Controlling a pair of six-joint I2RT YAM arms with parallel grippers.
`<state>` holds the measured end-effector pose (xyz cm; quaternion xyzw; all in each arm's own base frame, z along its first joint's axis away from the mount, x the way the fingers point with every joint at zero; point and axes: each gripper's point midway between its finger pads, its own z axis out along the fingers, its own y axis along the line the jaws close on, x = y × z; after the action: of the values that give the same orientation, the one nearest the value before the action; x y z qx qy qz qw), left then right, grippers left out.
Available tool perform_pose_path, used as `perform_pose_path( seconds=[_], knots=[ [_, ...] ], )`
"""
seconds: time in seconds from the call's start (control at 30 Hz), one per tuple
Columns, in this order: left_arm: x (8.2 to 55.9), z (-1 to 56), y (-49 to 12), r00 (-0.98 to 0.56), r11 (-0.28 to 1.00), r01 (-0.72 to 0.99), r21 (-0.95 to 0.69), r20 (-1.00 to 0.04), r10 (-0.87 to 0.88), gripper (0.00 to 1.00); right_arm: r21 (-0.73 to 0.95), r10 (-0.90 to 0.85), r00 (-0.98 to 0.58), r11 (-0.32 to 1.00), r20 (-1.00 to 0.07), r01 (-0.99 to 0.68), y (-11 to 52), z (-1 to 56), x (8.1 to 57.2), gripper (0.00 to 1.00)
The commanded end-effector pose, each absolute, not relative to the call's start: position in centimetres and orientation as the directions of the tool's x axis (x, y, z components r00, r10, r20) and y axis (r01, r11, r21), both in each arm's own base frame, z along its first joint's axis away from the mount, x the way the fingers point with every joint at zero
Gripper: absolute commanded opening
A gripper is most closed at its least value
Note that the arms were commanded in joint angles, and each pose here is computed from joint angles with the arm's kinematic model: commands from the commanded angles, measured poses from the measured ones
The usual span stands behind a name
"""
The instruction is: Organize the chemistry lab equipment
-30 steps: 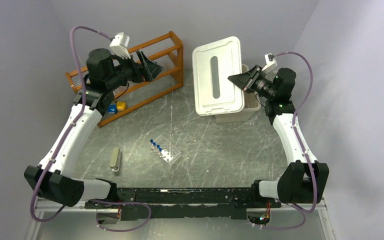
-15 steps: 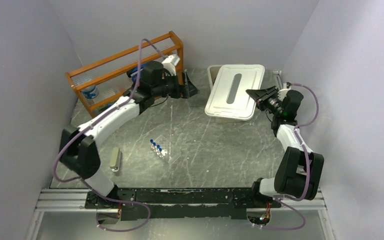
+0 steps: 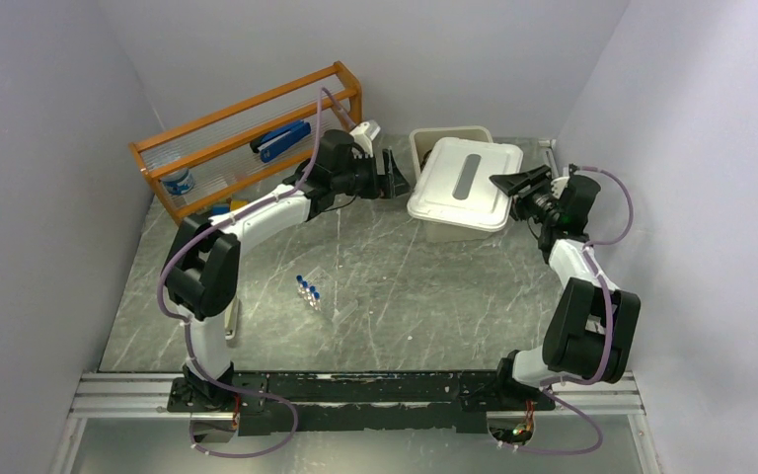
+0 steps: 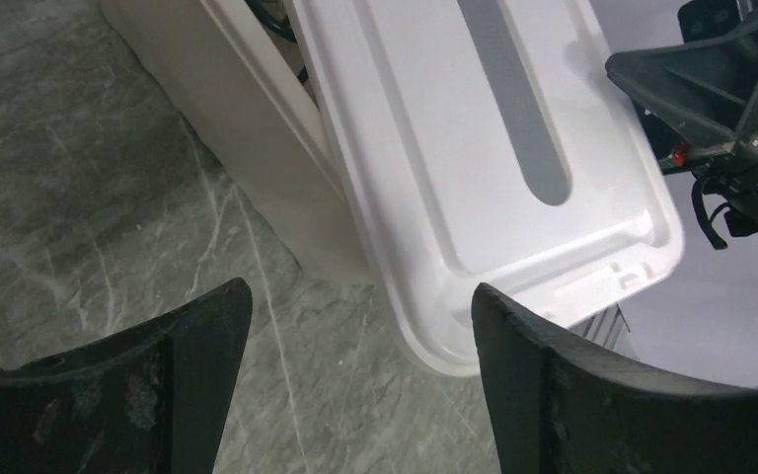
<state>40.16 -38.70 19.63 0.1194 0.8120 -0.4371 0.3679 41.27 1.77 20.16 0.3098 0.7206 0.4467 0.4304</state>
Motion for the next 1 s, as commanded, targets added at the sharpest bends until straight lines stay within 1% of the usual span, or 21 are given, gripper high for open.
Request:
perform_pose_path(
  seconds=[0.0, 0.13, 0.33, 0.4, 0.5, 0.6, 0.7, 0.83, 0.9, 0.97],
  knots=[
    [40.8, 22.4, -40.2, -0.654, 0.524, 0.585, -0.619, -0.742, -0.147, 0.84, 0.845, 0.797, -0.389, 0.529, -0.462, 0.081, -0.1, 21.4, 41.9, 0.59],
    [40.6, 20.7, -40.9, -0.686, 0.507, 0.584, -0.634, -0.719, -0.110, 0.84, 0.786, 0.765, -0.379, 0.603, -0.520, 0.138, -1.3, 20.7, 41.8, 0.62],
    [40.2, 19.9, -41.4, -0.696, 0.492, 0.591, -0.639, -0.712, -0.089, 0.84, 0.674, 0.693, -0.383, 0.709, -0.611, 0.209, -2.2, 19.8, 41.6, 0.67],
    [40.1, 19.6, -41.5, -0.702, 0.490, 0.590, -0.642, -0.708, -0.084, 0.84, 0.630, 0.675, -0.376, 0.734, -0.635, 0.252, -2.9, 19.7, 41.4, 0.72],
    [40.0, 19.3, -41.6, -0.708, 0.490, 0.587, -0.645, -0.702, -0.076, 0.83, 0.576, 0.662, -0.353, 0.749, -0.661, 0.328, -4.4, 19.7, 40.7, 0.81],
    [39.9, 19.4, -41.6, -0.708, 0.489, 0.589, -0.644, -0.703, -0.073, 0.83, 0.544, 0.646, -0.359, 0.762, -0.673, 0.352, -4.8, 19.6, 40.3, 0.84],
    [39.8, 19.6, -41.6, -0.707, 0.486, 0.591, -0.645, -0.704, -0.075, 0.82, 0.510, 0.637, -0.351, 0.765, -0.686, 0.392, -5.6, 19.5, 39.6, 0.84],
    [39.7, 19.8, -41.7, -0.709, 0.476, 0.592, -0.651, -0.701, -0.076, 0.82, 0.494, 0.625, -0.347, 0.773, -0.699, 0.397, -5.8, 19.8, 39.0, 0.83],
    [39.7, 19.9, -41.8, -0.712, 0.470, 0.592, -0.654, -0.698, -0.076, 0.81, 0.493, 0.625, -0.360, 0.775, -0.693, 0.396, -5.6, 19.6, 38.7, 0.79],
    [39.6, 19.9, -41.8, -0.714, 0.465, 0.591, -0.659, -0.696, -0.078, 0.81, 0.497, 0.624, -0.371, 0.777, -0.688, 0.386, -5.2, 19.4, 38.4, 0.72]
  ],
)
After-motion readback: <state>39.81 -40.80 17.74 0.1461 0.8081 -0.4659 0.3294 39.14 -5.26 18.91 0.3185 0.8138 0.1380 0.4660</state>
